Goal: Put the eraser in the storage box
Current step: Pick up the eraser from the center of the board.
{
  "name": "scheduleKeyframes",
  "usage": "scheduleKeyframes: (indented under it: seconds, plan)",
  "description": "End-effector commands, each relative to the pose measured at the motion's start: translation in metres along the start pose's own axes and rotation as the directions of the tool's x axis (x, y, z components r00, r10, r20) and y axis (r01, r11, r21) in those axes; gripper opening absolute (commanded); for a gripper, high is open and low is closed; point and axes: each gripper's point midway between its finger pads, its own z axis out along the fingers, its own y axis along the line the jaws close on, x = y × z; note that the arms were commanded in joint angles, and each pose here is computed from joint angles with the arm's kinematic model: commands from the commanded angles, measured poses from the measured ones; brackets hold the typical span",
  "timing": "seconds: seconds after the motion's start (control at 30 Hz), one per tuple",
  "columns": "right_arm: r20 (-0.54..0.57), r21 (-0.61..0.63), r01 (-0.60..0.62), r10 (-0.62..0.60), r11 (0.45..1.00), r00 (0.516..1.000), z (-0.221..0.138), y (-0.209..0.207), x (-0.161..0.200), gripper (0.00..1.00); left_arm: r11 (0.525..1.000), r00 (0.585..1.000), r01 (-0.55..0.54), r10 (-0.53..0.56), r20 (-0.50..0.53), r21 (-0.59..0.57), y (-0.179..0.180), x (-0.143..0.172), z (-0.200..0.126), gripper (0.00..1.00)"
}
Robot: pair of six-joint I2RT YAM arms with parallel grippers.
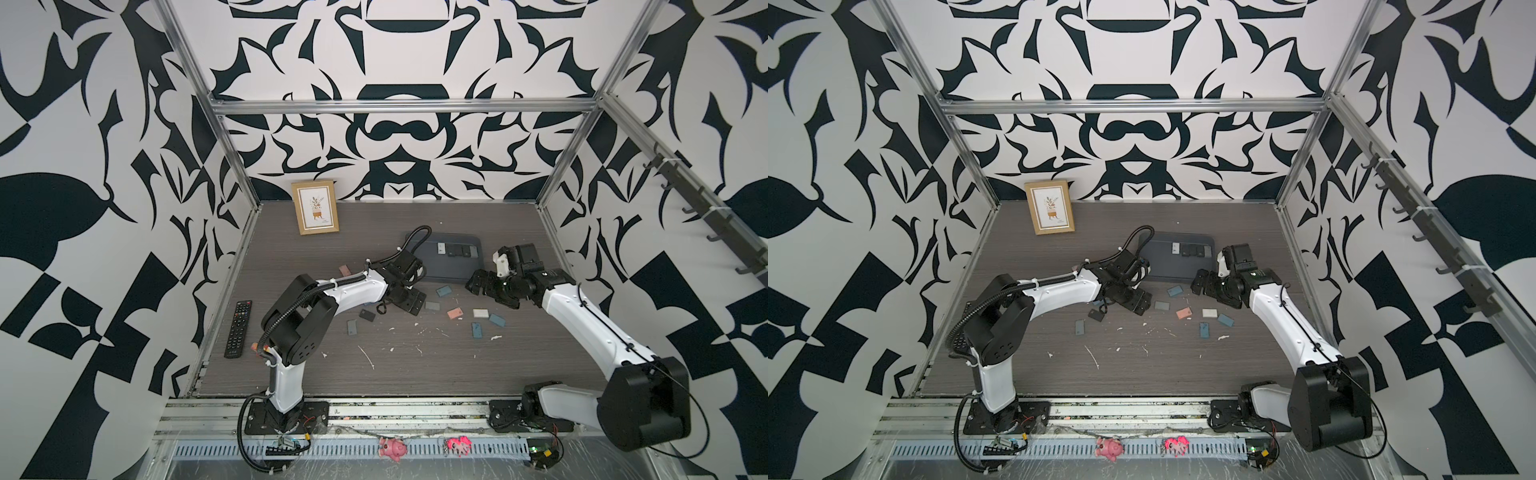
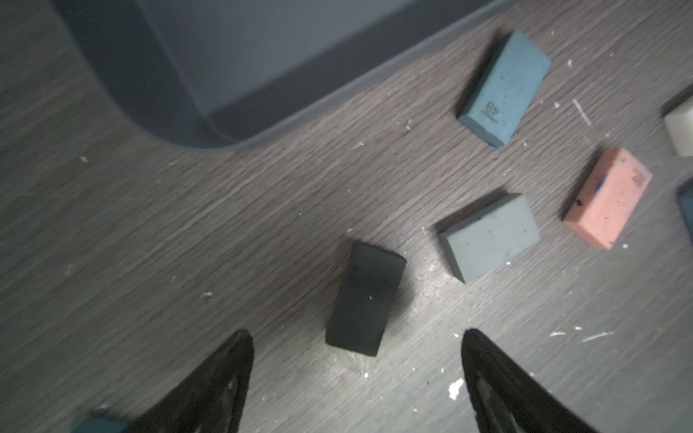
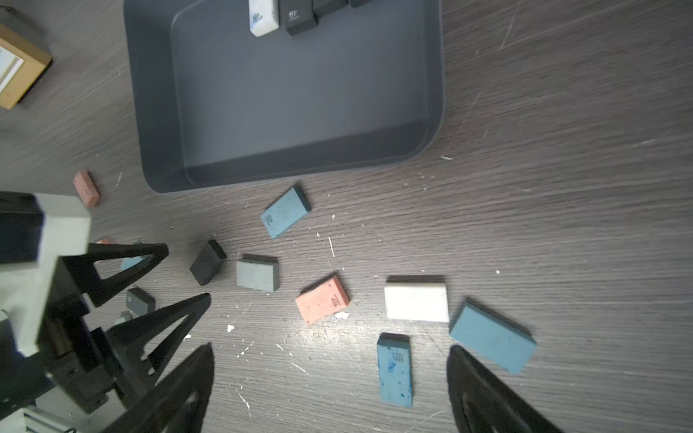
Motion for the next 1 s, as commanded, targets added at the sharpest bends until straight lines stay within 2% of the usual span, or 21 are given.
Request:
scheduleKeyframes:
  seconds: [0.0,0.07,0.1,0.3,0.43,0.6,0.73,0.97]
  plan:
    - [0.038,-0.062,0.004,-0.002,0.998,0.999,-0.006,0.014,-0.008,0.98,0.997,0.998,-0.063,0.062,-0.024,-0.041,-0.003,0.004,0.009,0.87]
    - [0.039,-0.064,0.002,0.000,0.998,0.999,-0.006,0.014,-0.008,0.98,0.995,0.997,-0.076,0.073,-0.039,-0.066,0.000,0.008,0.014,0.86]
    - [0.039,-0.068,0.003,0.000,0.998,0.999,-0.007,0.015,-0.008,0.98,0.994,0.996,-0.076,0.073,-0.047,-0.076,0.002,0.009,0.017,0.81]
    - [0.043,-0.080,-0.001,0.004,0.997,0.999,-0.008,0.017,-0.010,0.98,0.991,0.996,-0.081,0.075,-0.058,-0.107,0.007,0.011,0.024,0.67]
    - [0.046,-0.085,-0.004,0.008,0.996,0.999,-0.008,0.018,-0.011,0.99,0.988,0.995,-0.089,0.083,-0.055,-0.125,0.010,0.010,0.024,0.49]
    - [0.046,-0.092,-0.010,0.014,0.996,0.999,-0.007,0.018,-0.013,0.99,0.986,0.994,-0.095,0.088,-0.059,-0.138,0.012,0.012,0.026,0.40]
    - [0.048,-0.095,-0.013,0.018,0.995,0.999,-0.006,0.019,-0.014,0.99,0.988,0.995,-0.089,0.084,-0.049,-0.125,0.009,0.010,0.026,0.37]
    - [0.050,-0.100,-0.013,0.018,0.995,0.999,-0.007,0.021,-0.015,0.99,0.997,0.999,-0.033,0.031,-0.030,-0.070,-0.002,0.004,0.021,0.25]
